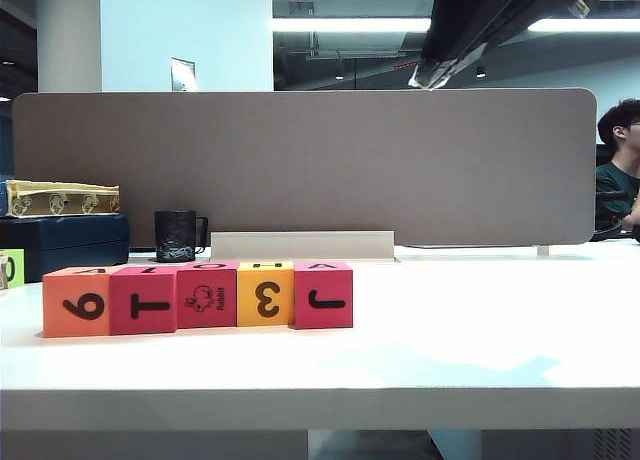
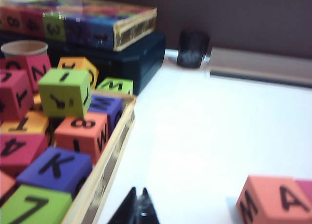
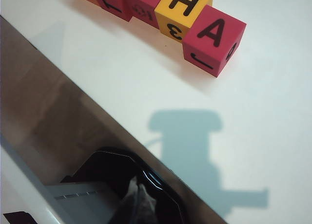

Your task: Select the appropriate blocks from the scattered letter blocks on the table and arrange them in a row to spell out "ALOHA".

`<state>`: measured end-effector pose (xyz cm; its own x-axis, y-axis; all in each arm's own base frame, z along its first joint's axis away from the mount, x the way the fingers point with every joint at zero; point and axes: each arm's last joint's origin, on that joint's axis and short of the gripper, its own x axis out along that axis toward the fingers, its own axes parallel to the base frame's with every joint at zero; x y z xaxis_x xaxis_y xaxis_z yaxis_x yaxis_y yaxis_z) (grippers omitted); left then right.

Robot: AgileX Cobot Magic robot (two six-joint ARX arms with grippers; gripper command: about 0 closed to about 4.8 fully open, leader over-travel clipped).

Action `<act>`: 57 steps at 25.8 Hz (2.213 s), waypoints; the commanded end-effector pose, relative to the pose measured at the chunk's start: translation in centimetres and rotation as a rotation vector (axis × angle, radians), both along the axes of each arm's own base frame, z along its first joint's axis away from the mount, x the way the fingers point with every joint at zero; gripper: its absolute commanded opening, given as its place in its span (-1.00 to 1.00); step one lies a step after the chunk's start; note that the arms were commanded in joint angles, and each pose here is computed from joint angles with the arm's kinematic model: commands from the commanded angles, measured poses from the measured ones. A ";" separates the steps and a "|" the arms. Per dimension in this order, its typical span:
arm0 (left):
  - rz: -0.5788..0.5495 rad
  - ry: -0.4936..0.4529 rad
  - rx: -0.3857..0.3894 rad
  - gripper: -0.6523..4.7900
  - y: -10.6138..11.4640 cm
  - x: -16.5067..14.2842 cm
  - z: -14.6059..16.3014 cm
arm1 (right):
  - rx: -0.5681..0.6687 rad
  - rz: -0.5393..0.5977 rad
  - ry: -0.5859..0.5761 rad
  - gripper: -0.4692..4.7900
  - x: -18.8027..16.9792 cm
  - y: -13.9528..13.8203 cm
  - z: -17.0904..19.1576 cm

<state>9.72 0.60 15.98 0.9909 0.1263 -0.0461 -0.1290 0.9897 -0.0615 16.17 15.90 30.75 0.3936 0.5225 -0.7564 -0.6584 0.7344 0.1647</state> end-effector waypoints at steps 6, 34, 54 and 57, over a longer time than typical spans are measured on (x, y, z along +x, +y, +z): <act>0.013 0.091 -0.022 -0.78 0.0 -0.1 -0.8 | 0.016 0.000 -0.013 -0.82 0.0 0.0 0.3; 0.013 0.090 -0.022 -0.78 0.0 -0.1 -0.8 | -0.009 -0.305 -0.367 -0.82 0.9 -8.5 4.2; 0.013 0.089 -0.022 -0.78 0.0 -0.1 -0.8 | 0.015 -0.797 -0.876 -0.82 -4.2 -15.7 -3.3; 0.013 0.090 -0.022 -0.78 0.0 -0.1 -0.8 | 0.043 -0.827 -0.831 -0.82 -4.4 -15.7 -6.1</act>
